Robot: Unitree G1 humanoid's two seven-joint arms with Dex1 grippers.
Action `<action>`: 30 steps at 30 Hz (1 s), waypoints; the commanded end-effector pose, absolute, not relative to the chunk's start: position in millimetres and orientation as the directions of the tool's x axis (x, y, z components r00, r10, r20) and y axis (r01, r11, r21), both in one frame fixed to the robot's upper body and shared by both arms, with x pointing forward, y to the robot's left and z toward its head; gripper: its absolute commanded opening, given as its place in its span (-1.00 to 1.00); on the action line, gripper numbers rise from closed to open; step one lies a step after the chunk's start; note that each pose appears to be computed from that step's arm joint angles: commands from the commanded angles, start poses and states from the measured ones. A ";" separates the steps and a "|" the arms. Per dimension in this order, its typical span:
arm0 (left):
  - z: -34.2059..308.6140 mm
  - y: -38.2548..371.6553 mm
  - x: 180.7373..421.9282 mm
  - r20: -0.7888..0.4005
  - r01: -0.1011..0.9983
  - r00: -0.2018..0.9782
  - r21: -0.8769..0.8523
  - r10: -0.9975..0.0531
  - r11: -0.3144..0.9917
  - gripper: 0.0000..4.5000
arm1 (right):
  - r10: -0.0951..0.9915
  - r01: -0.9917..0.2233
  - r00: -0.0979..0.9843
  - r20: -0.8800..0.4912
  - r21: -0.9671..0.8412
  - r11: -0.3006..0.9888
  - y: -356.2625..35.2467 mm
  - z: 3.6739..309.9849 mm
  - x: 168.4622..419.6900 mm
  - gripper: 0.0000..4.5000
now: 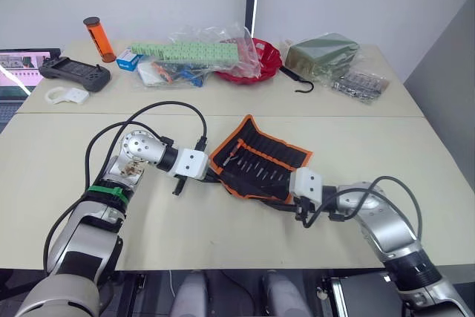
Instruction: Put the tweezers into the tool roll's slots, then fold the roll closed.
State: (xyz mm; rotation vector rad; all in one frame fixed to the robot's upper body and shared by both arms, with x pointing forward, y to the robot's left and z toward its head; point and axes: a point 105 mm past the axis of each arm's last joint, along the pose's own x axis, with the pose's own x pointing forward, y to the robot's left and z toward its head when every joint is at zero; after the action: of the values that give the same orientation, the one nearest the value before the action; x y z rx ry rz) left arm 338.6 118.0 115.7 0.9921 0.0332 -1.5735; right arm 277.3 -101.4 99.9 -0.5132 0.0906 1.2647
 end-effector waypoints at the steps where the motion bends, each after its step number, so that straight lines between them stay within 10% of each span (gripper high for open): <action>1: 128.6 109.6 342.6 -0.540 0.814 0.113 0.532 -0.834 -0.235 -1.00 | 0.891 -0.923 0.301 -0.339 -0.338 0.183 -100.3 108.4 270.8 0.45; 4: 127.9 106.8 342.2 -0.528 0.820 0.115 0.528 -0.841 -0.219 -1.00 | 0.879 -0.907 0.329 -0.344 -0.375 0.192 -97.2 106.6 275.1 0.92; 10: 132.6 103.3 344.3 -0.509 0.831 0.126 0.523 -0.852 -0.189 -1.00 | 0.865 -0.894 0.366 -0.342 -0.389 0.225 -89.7 104.8 284.9 0.92; 23: 134.4 109.7 349.2 -0.500 0.847 0.174 0.516 -0.848 -0.130 -1.00 | 0.832 -0.865 0.442 -0.335 -0.403 0.298 -89.2 103.9 301.6 -0.96; 30: 134.0 123.7 349.5 -0.506 0.849 0.221 0.520 -0.834 -0.091 -1.00 | 0.824 -0.832 0.475 -0.309 -0.461 0.307 -82.7 105.3 326.4 -0.98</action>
State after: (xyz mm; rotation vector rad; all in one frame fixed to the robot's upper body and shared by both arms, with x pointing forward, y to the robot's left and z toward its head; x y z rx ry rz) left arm 348.4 119.2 123.5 0.8833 0.0585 -1.4392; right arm 320.2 -84.9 95.9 -0.5867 0.0701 1.1101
